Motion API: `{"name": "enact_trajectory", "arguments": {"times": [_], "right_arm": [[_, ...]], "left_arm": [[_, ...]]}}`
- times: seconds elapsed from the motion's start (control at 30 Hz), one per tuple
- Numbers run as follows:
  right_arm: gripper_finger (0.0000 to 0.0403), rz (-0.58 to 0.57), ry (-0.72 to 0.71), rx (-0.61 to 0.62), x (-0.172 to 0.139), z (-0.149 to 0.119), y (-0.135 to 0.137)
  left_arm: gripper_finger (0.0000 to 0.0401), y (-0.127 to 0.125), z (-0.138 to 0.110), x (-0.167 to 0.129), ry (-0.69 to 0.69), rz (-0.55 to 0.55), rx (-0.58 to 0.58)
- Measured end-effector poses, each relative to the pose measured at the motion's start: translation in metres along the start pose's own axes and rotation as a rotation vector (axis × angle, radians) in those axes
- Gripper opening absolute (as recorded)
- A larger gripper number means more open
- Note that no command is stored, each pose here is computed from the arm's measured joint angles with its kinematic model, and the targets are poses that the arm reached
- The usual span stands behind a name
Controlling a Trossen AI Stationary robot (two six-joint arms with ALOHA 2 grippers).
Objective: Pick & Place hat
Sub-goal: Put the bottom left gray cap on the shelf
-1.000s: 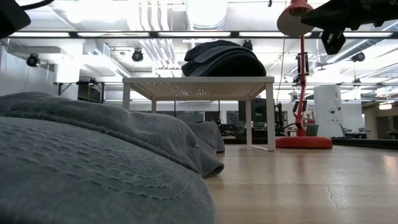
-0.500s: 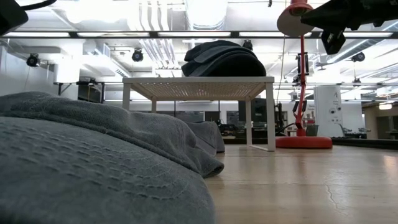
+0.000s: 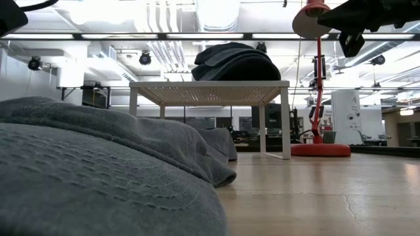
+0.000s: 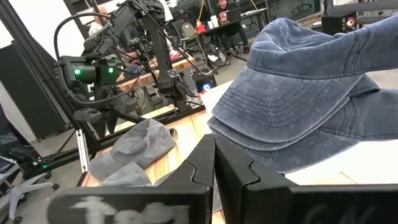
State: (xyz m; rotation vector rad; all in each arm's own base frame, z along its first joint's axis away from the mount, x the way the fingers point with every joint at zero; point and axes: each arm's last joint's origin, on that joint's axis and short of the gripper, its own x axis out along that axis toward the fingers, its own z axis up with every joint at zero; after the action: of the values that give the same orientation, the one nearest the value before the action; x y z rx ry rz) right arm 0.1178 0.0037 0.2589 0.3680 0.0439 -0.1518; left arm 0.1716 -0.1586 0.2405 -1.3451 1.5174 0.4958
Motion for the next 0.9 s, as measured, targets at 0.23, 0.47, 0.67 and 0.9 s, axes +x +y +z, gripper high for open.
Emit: {"name": "enact_trajectory", "arguments": {"times": [0.23, 0.47, 0.67, 0.9], "right_arm": [[0.0008, 0.0, -0.001, -0.018, -0.0001, 0.0001, 0.0], [0.0008, 0.0, -0.001, -0.018, -0.0001, 0.0001, 0.0], [0.0009, 0.0, -0.001, -0.018, -0.0001, 0.0001, 0.0], [0.0008, 0.0, -0.001, -0.022, -0.0001, 0.0001, 0.0]], "left_arm": [[0.0213, -0.0001, -0.0001, -0.0001, 0.001, -0.002, 0.004], [0.022, 0.0012, 0.001, 0.0001, -0.017, 0.006, -0.013], [0.0245, 0.0029, 0.0033, 0.0004, -0.072, 0.007, -0.047], [0.0268, 0.0052, 0.0056, 0.0042, -0.075, 0.018, -0.077]]}}
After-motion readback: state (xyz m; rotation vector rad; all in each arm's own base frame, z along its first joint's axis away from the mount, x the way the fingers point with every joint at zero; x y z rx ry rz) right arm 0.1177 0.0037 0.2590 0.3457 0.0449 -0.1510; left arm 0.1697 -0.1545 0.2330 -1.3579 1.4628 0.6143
